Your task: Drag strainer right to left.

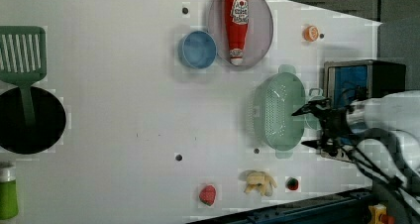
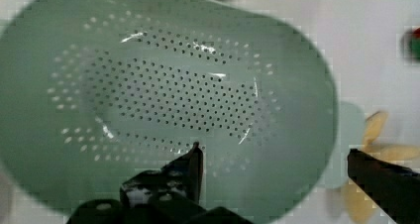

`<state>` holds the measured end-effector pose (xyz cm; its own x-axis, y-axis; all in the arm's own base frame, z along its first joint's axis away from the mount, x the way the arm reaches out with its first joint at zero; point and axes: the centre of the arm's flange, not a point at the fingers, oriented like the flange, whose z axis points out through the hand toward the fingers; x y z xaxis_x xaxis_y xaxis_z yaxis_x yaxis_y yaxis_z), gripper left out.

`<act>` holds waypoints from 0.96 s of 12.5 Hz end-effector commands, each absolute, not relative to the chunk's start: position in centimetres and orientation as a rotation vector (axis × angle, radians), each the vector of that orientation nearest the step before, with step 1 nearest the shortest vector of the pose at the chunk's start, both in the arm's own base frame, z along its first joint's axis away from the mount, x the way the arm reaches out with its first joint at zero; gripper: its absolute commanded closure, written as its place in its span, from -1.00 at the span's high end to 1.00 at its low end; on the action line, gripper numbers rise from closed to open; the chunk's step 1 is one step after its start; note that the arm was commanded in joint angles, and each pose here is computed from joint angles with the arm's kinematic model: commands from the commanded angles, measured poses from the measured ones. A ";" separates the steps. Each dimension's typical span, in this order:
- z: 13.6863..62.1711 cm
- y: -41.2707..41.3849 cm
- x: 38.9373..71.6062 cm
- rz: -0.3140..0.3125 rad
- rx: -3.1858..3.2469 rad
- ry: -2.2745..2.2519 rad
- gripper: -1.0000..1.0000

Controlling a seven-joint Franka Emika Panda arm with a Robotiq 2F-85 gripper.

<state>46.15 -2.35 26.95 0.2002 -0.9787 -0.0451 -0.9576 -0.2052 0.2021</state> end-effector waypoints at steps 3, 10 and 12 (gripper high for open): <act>22.6 0.6 48.4 -0.083 2.261 -2.096 1.00; 16.4 2.4 47.7 -0.105 2.255 -2.081 1.00; 16.4 3.6 47.7 -0.097 2.214 -2.125 1.00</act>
